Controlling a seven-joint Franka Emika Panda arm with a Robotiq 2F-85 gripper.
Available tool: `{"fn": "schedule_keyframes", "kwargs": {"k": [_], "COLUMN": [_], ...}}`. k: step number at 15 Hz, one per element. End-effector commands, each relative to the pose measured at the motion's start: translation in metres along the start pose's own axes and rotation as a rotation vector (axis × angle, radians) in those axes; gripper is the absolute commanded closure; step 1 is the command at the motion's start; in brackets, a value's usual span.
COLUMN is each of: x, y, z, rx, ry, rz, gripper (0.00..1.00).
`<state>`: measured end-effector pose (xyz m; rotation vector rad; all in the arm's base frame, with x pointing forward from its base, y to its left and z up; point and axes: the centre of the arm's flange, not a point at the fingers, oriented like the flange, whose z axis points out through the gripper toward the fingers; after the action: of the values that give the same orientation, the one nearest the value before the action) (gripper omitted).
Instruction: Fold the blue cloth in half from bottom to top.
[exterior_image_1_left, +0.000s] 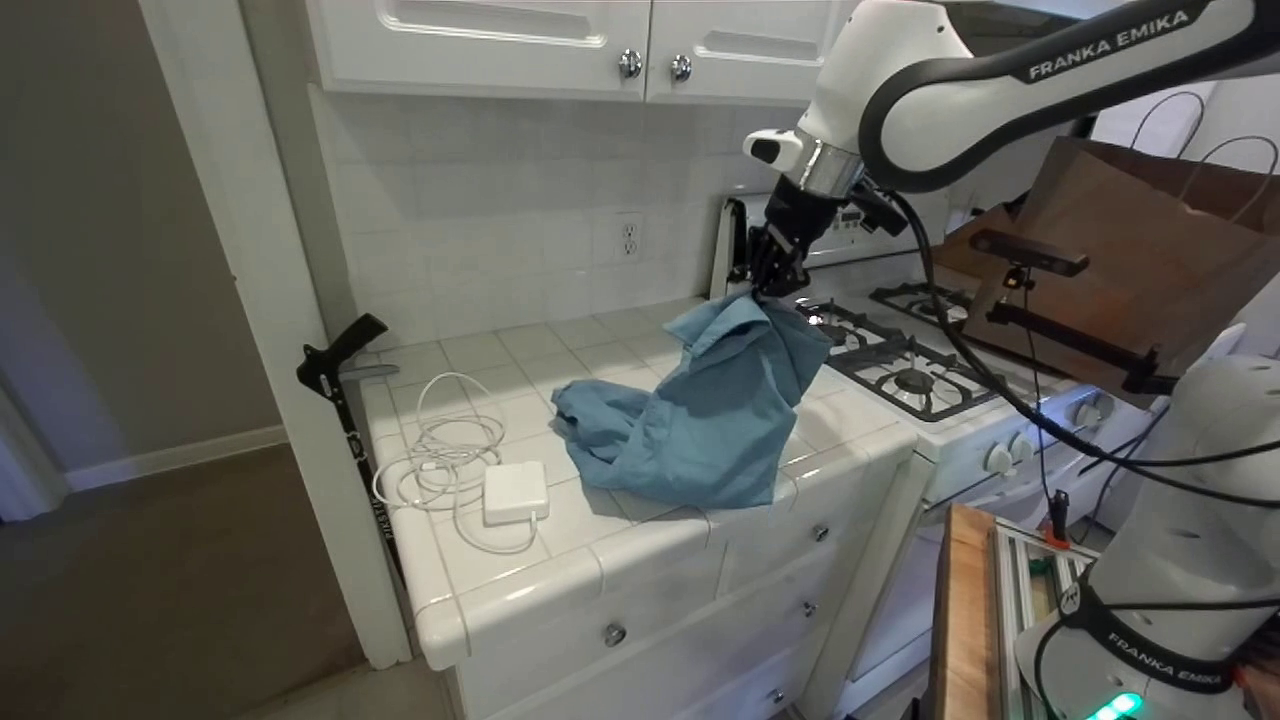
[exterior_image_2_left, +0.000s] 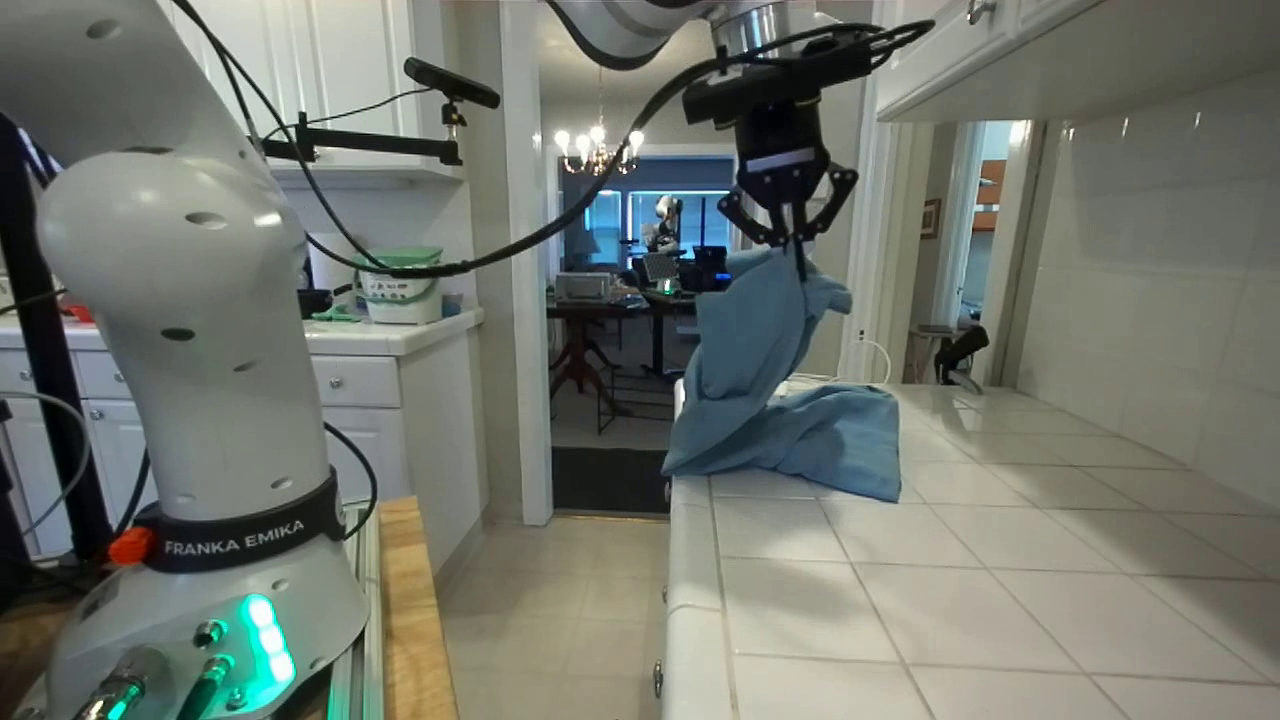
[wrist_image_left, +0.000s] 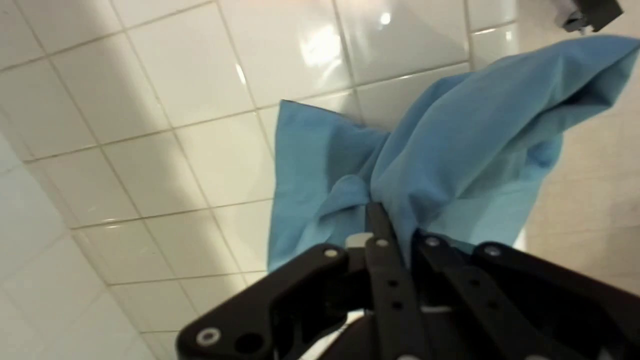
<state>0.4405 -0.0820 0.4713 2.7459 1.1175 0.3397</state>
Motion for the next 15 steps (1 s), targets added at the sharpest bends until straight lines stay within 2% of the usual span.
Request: {"fn": "schedule_keyframes", "kwargs": {"k": [1, 7, 10, 15], "x": [0.031, 0.083, 0.094, 0.111], "y": [0.023, 0.015, 0.017, 0.022], "z": [0.039, 0.114, 0.149, 0.19], "rx": [-0.144, -0.324, -0.386, -0.414], "ry": [-0.042, 0.007, -0.027, -0.044], "rz": [0.051, 0.043, 0.035, 0.045], "gripper": [0.99, 0.99, 0.99, 0.99]}}
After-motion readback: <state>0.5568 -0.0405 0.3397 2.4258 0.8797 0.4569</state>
